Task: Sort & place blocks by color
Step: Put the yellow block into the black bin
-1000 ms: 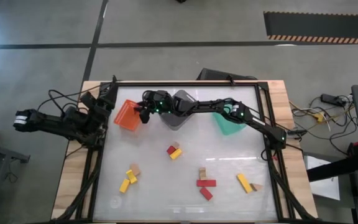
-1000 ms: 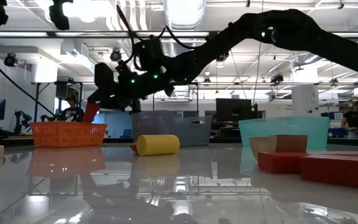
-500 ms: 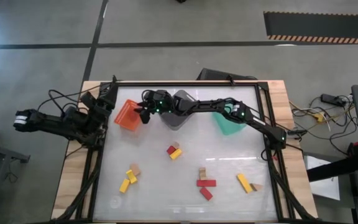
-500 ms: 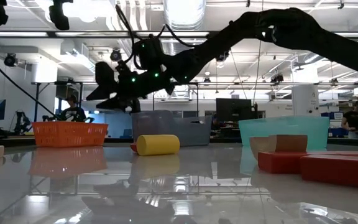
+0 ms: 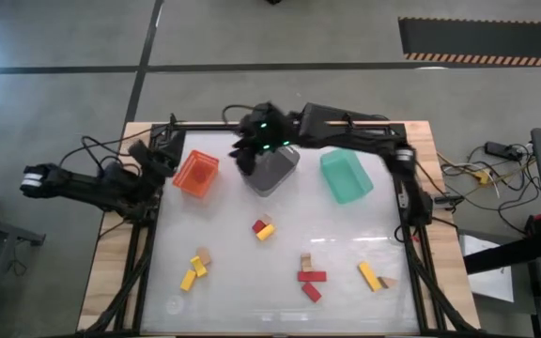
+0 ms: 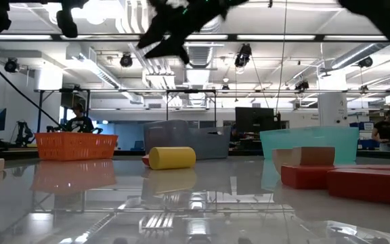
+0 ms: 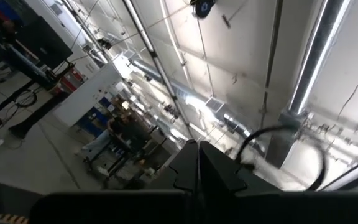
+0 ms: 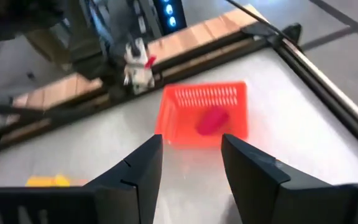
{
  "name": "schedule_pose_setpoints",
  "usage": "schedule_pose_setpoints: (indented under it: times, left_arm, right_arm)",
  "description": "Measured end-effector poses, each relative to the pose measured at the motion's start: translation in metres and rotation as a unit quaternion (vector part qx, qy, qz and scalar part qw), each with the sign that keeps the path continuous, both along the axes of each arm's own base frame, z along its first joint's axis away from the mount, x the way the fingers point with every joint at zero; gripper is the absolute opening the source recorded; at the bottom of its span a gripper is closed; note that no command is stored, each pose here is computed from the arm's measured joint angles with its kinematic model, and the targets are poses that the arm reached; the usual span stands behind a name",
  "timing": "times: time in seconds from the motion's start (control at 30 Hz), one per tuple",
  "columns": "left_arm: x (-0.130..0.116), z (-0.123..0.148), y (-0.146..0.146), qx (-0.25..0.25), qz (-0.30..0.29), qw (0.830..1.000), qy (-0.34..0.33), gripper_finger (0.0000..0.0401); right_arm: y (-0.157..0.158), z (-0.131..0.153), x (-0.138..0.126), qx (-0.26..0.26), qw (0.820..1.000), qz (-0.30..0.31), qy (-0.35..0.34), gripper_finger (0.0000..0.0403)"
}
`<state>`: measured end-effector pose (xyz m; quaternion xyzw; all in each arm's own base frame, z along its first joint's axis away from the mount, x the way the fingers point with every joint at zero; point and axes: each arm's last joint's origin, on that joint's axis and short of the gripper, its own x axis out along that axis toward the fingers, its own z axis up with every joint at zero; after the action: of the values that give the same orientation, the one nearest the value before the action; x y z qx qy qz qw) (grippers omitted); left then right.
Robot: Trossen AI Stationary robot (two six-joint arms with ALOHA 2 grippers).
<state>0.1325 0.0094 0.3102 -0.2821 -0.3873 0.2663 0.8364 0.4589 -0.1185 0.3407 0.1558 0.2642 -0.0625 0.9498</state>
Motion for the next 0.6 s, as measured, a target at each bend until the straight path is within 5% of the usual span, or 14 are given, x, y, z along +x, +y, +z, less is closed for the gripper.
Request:
schedule_pose_setpoints:
  times: [0.3,0.6]
  left_arm:
    - [0.033,-0.021,-0.003,-0.061,-0.057,0.995,0.052,0.0]
    - [0.065,-0.027,-0.011,-0.109,-0.165,0.977,0.084,0.0]
  right_arm:
    - [0.031,0.082,-0.085,-0.022,1.0,0.012,0.014,0.014]
    - [0.089,0.104,-0.141,-0.067,0.998,0.014,0.001,0.0128]
